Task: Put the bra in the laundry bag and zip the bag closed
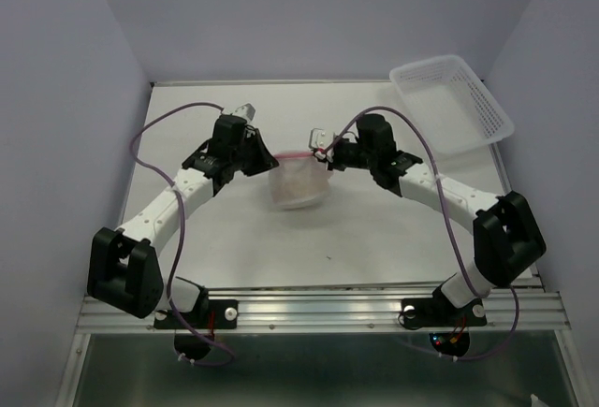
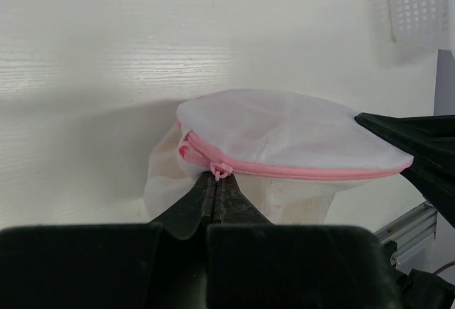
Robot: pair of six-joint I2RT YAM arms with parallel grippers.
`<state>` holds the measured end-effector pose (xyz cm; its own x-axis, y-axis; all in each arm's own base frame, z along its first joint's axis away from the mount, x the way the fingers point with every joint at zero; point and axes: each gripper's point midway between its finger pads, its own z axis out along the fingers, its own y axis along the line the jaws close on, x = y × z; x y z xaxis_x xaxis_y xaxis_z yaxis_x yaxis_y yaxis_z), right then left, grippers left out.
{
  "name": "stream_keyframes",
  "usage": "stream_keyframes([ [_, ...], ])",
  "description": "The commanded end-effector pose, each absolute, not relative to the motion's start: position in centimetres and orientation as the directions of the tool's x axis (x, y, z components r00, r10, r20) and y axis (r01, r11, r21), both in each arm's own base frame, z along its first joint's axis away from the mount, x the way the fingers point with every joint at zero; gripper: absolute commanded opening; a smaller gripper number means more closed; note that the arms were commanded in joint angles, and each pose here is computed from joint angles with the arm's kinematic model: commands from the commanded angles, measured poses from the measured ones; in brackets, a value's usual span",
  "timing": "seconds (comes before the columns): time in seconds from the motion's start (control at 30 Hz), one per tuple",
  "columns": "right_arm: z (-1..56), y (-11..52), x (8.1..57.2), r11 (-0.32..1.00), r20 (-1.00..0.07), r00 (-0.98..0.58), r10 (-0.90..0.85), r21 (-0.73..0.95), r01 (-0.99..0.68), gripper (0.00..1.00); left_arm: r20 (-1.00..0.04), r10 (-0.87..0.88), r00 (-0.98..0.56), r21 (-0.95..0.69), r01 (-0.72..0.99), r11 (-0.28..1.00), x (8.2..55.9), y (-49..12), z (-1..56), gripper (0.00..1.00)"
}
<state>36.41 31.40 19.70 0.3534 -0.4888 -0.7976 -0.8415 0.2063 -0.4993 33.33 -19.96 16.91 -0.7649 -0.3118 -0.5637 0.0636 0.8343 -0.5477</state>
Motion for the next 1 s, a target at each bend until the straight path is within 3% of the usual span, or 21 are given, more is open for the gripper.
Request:
stream_keyframes([
  [0.0,23.2,30.3,36.0,0.212,-0.785,0.469,-0.405,-0.580,-0.787,0.01,-0.609,-0.311,-0.730,-0.508,0.058,0.860,34.0,-17.9,16.6,0.00],
  [0.13,24.4,29.7,35.5,0.221,-0.791,0.490,-0.367,-0.586,-0.780,0.02,-0.601,-0.333,-0.727,-0.516,0.035,0.856,34.3,-17.4,15.0,0.00],
  [0.23,24.1,29.4,35.6,0.233,-0.808,0.463,-0.365,-0.561,-0.795,0.10,-0.591,-0.322,-0.740,-0.543,0.070,0.836,34.4,-18.2,15.5,0.00],
  [0.27,24.0,29.4,35.8,0.239,-0.811,0.454,-0.369,-0.555,-0.797,0.22,-0.605,-0.324,-0.727,-0.558,0.096,0.825,34.6,-18.6,16.5,0.00],
  [0.3,23.8,29.4,35.9,0.246,-0.818,0.441,-0.370,-0.544,-0.802,0.28,-0.614,-0.322,-0.720,-0.565,0.116,0.817,34.5,-18.9,17.1,0.00],
  [0.33,23.7,29.4,36.5,0.281,-0.839,0.398,-0.371,-0.510,-0.813,0.47,-0.625,-0.323,-0.711,-0.575,0.139,0.806,34.4,-19.2,18.0,0.00],
  [0.37,24.3,29.5,36.5,0.296,-0.853,0.383,-0.355,-0.491,-0.819,0.47,-0.629,-0.323,-0.707,-0.575,0.144,0.805,34.5,-19.3,18.3,0.00],
  [0.4,23.9,29.6,36.8,0.325,-0.881,0.319,-0.350,-0.434,-0.840,0.63,-0.644,-0.329,-0.691,-0.583,0.165,0.795,34.4,-19.6,19.7,0.00],
  [0.5,24.5,30.1,36.2,0.322,-0.884,0.315,-0.346,-0.427,-0.845,0.86,-0.665,-0.341,-0.665,-0.602,0.206,0.772,34.1,-20.2,22.1,0.00],
  [0.67,25.6,32.4,33.3,0.262,-0.854,0.366,-0.370,-0.474,-0.841,0.89,-0.691,-0.354,-0.631,-0.597,0.222,0.771,33.6,-21.4,24.9,0.00],
  [0.97,28.9,34.0,33.8,0.339,-0.867,0.359,-0.345,-0.472,-0.814,0.87,-0.676,-0.371,-0.637,-0.589,0.164,0.792,33.8,-23.0,25.8,0.00],
])
